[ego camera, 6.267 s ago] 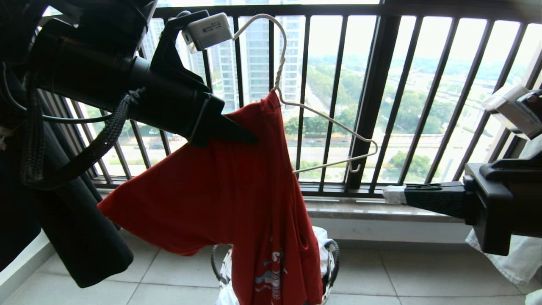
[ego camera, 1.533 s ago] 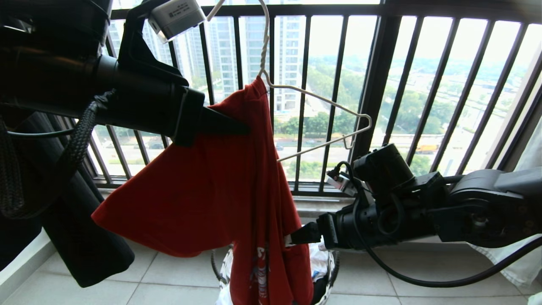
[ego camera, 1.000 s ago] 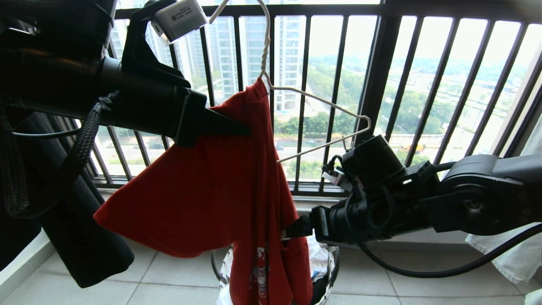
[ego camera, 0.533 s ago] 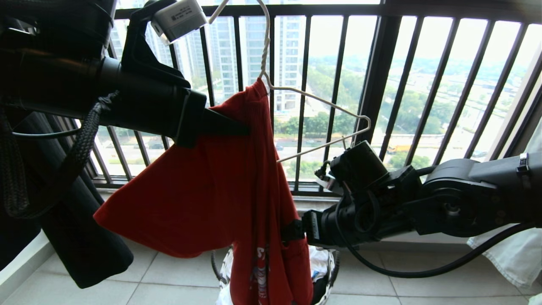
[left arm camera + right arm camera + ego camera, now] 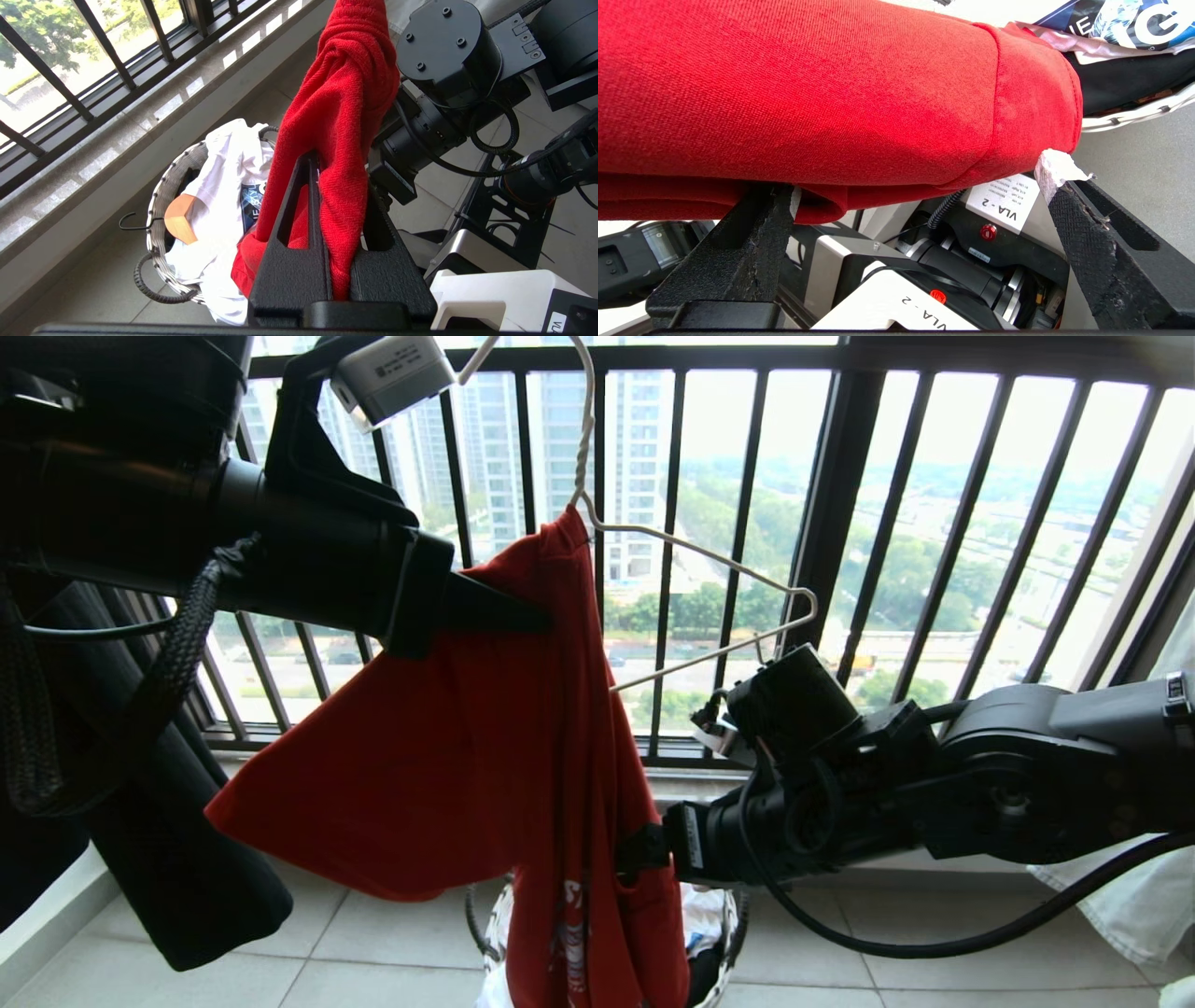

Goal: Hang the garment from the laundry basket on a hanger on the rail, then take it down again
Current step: Hang the clothes on the clothes rack

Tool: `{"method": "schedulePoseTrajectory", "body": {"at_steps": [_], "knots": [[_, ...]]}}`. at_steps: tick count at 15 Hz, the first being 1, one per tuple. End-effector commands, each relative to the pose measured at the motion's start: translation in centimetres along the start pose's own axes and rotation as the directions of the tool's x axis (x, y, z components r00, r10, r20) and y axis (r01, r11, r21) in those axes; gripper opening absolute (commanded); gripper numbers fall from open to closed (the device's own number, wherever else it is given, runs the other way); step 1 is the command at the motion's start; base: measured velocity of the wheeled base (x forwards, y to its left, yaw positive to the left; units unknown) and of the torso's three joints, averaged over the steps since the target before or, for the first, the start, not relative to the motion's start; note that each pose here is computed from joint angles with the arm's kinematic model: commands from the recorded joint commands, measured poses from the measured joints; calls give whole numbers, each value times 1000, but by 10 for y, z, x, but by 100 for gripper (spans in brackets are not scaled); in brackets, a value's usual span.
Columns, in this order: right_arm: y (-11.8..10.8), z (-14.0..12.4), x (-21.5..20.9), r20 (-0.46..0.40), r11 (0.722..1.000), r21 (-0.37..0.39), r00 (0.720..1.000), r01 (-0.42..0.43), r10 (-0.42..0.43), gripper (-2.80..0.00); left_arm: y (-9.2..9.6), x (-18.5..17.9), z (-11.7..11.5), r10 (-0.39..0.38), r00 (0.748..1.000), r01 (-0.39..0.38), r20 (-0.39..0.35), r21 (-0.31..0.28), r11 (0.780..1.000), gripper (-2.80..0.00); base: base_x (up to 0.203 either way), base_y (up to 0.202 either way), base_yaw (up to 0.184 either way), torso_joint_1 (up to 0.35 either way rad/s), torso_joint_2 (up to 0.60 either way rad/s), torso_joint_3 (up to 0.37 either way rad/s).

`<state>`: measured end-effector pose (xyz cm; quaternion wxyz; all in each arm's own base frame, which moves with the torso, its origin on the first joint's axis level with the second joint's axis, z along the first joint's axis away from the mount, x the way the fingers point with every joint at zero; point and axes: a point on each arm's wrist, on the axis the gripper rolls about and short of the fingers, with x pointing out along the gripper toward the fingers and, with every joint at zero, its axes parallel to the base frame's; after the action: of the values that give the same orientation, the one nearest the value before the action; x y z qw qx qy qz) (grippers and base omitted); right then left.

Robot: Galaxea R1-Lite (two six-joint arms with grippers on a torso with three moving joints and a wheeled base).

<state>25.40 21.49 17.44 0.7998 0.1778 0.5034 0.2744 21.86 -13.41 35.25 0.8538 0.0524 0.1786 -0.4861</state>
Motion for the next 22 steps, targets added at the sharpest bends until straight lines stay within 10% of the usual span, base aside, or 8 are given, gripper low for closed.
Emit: {"method": "schedulePoseTrajectory", "body": {"at_steps": [1,5,6,22], "knots": [[0,-1,-1,-14,1000,6,1000,2,-2,0,0,-1,0,-3,1000,3,-1,-1,1000,-280,0,0,0,0,0,0],[0,-1,-1,-15,1000,5,1000,1,-1,0,2,2,1,6,999,-6,39,4,1000,-280,0,0,0,0,0,0],[0,-1,-1,-15,1000,4,1000,0,0,-280,2,3,1,6,999,-6,42,0,1000,-280,0,0,0,0,0,0],[4,2,-25,33,999,-11,999,-30,30,-280,4,6,0,6,999,-6,42,0,1000,-280,0,0,0,0,0,0]]}}
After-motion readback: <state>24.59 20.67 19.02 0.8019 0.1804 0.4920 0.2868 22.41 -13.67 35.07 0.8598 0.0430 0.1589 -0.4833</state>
